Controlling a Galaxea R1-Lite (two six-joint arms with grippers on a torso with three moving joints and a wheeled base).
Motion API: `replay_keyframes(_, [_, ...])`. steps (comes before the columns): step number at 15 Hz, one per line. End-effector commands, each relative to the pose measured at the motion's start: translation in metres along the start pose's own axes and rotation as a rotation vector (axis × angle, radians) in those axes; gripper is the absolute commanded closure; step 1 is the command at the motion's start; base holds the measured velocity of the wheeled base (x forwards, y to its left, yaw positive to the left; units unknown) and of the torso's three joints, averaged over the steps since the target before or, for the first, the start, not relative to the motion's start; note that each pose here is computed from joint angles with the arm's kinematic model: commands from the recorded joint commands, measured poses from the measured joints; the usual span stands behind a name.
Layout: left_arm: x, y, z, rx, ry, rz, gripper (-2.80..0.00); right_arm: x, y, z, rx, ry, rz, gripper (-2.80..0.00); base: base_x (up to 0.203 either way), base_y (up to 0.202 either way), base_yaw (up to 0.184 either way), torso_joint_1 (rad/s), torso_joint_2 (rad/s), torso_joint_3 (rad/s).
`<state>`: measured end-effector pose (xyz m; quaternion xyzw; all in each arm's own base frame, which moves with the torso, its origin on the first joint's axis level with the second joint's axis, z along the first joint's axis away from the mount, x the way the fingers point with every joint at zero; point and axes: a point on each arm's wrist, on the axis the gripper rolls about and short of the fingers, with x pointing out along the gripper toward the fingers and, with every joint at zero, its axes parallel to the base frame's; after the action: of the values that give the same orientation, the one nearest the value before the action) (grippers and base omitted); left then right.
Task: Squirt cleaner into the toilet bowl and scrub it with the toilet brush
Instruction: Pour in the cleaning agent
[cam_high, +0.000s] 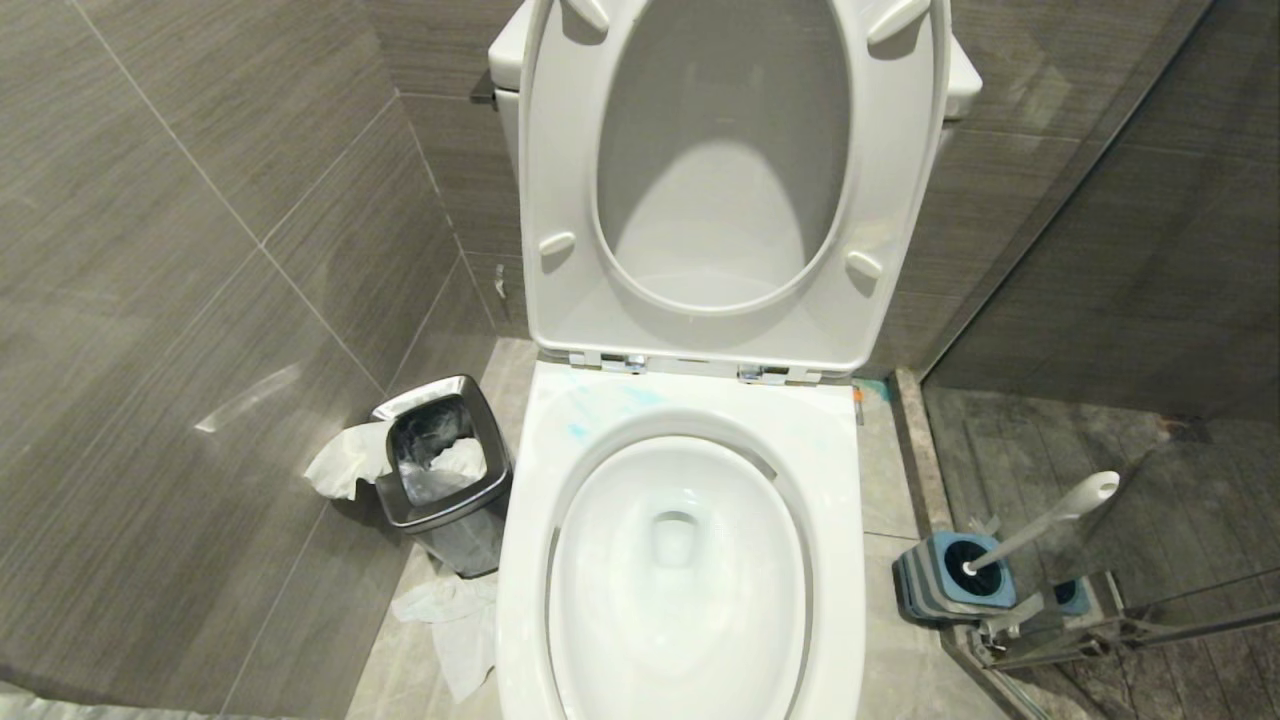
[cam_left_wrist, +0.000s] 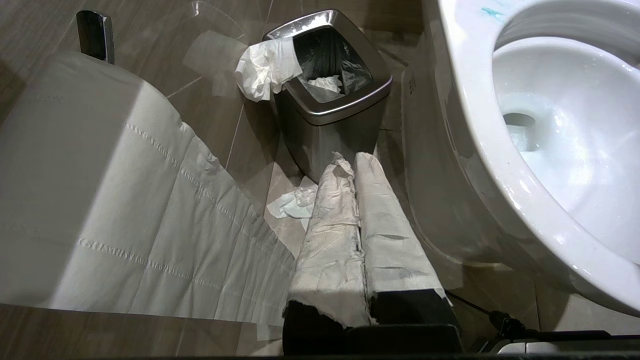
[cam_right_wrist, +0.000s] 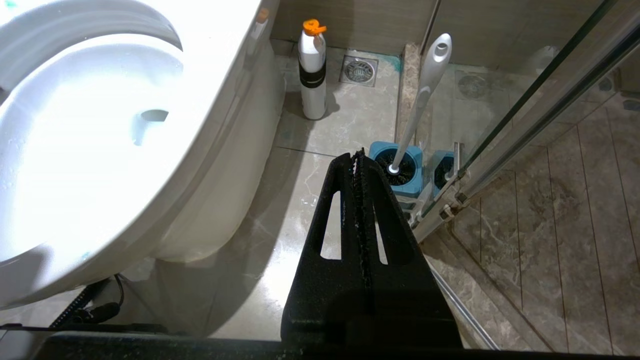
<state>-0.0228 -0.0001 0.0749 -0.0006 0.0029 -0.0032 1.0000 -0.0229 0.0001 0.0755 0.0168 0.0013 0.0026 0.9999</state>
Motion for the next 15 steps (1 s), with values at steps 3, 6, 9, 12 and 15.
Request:
replay_keyframes(3, [0.0003, 0.0, -0.0009, 0.0, 0.005, 0.0, 0.0, 0.0, 0.0, -0.0001, 0.0, 0.001, 0.001, 0.0, 0.0, 0.0, 0.0, 0.0, 0.0, 0.0])
replay_keyframes(6, [0.0003, 0.0, -0.0009, 0.0, 0.005, 0.0, 0.0, 0.0001, 0.0, 0.0001, 0.0, 0.001, 0.001, 0.0, 0.0, 0.0, 0.0, 0.0, 0.0, 0.0])
replay_keyframes(9, [0.0003, 0.0, -0.0009, 0.001, 0.005, 0.0, 0.0, 0.0, 0.0, -0.0001, 0.0, 0.001, 0.001, 0.0, 0.0, 0.0, 0.0, 0.0, 0.0, 0.0])
replay_keyframes(12, [0.0003, 0.0, -0.0009, 0.001, 0.005, 0.0, 0.0, 0.0, 0.0, 0.0001, 0.0, -0.001, 0.001, 0.0, 0.0, 0.0, 0.0, 0.001, 0.0, -0.06])
replay_keyframes(15, [0.0003, 0.0, -0.0009, 0.001, 0.005, 0.0, 0.0, 0.0, 0.0, -0.0001, 0.0, 0.001, 0.001, 0.0, 0.0, 0.0, 0.0, 0.004, 0.0, -0.175])
